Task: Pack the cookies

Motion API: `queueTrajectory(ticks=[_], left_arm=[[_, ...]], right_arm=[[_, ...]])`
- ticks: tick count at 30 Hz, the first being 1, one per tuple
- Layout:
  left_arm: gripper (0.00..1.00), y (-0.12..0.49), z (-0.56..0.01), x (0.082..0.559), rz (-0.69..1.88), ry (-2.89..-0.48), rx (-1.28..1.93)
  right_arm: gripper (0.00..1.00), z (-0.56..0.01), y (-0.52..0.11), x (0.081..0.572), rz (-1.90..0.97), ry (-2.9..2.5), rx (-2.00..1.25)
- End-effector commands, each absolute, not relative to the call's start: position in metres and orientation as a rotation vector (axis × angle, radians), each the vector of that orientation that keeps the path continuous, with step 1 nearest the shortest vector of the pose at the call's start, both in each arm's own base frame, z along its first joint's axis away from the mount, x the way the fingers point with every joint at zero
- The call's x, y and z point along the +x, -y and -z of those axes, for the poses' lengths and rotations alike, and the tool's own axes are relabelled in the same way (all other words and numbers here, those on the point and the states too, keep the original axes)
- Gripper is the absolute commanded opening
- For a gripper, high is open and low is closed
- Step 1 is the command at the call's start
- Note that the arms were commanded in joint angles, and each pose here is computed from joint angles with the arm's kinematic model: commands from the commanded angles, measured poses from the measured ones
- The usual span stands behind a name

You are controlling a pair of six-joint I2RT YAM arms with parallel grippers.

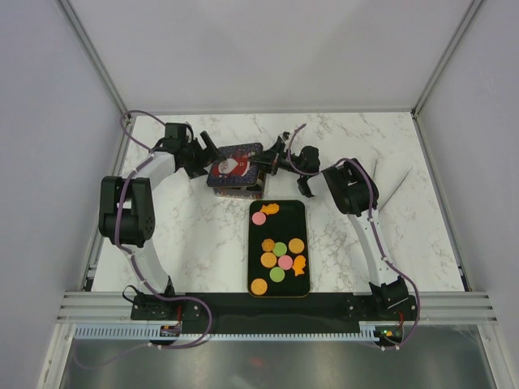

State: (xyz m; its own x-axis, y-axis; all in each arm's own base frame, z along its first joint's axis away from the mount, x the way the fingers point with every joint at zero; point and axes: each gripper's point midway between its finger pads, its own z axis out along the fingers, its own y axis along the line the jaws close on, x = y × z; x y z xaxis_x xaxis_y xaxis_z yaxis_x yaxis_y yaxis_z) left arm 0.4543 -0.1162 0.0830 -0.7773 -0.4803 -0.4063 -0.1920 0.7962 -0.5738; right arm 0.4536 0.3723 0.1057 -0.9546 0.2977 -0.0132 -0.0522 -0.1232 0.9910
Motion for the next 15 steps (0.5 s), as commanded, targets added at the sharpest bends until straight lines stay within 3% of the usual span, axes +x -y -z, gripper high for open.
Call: queueTrajectory(ticks=[1,5,15], left_arm=[[0.93,0.123,-0.084,0.461,0.697,-2.432,-0.423],[0.93,0.127,-0.077,0.459,0.691,-2.451,-0.413],[0.91,0.133,-0.07,0.46,0.681,-2.467,-0.396]], right_arm=[[0.11,-0.117,-0.368,0.45,-2.176,-1.821,0.211],[0.18,-0.114,-0.36,0.449,-2.167,-1.824,0.232],[0.21,-0.115,-0.338,0.446,-2.155,-1.8,0.259]])
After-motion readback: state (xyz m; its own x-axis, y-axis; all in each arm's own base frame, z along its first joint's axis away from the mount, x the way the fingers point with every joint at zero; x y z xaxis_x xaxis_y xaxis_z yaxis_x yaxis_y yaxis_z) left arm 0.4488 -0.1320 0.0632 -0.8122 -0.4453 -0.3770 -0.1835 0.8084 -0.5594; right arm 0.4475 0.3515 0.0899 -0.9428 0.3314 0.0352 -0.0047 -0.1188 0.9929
